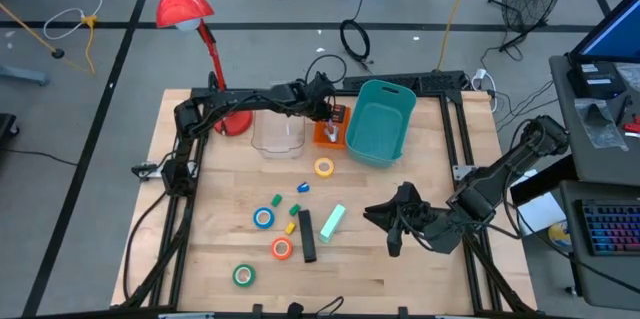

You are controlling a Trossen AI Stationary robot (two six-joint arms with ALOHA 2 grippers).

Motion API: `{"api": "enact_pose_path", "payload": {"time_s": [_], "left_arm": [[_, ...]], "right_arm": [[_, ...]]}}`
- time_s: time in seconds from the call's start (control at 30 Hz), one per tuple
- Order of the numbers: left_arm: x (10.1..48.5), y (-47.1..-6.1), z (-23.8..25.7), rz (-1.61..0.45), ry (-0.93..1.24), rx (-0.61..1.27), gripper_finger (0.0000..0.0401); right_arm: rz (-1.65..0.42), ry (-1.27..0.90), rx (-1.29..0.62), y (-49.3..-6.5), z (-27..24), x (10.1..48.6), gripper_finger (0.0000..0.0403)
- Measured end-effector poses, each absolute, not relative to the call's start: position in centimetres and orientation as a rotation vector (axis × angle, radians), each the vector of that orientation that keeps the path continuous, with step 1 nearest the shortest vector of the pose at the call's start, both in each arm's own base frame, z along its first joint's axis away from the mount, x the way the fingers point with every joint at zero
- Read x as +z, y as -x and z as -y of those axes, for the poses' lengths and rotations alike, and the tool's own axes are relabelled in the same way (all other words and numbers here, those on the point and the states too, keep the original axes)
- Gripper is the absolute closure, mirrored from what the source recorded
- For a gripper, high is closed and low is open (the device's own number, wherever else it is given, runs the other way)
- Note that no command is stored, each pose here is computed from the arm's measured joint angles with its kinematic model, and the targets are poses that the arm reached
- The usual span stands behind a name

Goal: Pick and place Stapler, Stapler remover, tape
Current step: Put the violet staple remover into the orange bin, then put the blue tape into the green bin

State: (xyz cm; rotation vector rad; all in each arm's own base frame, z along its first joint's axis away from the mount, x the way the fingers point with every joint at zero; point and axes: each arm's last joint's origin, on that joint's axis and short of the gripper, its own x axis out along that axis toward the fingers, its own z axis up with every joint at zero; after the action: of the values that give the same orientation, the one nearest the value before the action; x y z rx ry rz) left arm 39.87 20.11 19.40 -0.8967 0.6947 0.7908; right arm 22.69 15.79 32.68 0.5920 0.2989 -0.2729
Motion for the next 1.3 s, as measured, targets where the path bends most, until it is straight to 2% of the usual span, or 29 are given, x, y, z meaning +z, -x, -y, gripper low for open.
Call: {"api": "enact_pose_path", "payload": {"time_s": [0.3, 0.93, 1.03, 1.3], "left_arm": [[19.39, -39.88, -20.08, -0.700, 0.895, 0.781, 0.0384], [19.39, -39.92, -20.00, -0.714, 0.879, 0.749, 0.0377], [19.39, -39.92, -20.00, -0.714, 0.881, 0.750, 0.0356], [19.38, -39.89, -20.03, -0.709, 0.913, 0.751, 0.0271]], "right_arm": [[-0.299, -0.592, -0.273, -22.69, -15.78, 32.68, 0.0342], [-0.289, -0.577, -0.287, -22.68, -15.73, 32.69, 0.0342], [-0.287, -0.573, -0.289, -22.68, -15.72, 32.69, 0.0342], [-0.287, -0.573, -0.291, -22.71, -15.69, 32.69, 0.0342]]}}
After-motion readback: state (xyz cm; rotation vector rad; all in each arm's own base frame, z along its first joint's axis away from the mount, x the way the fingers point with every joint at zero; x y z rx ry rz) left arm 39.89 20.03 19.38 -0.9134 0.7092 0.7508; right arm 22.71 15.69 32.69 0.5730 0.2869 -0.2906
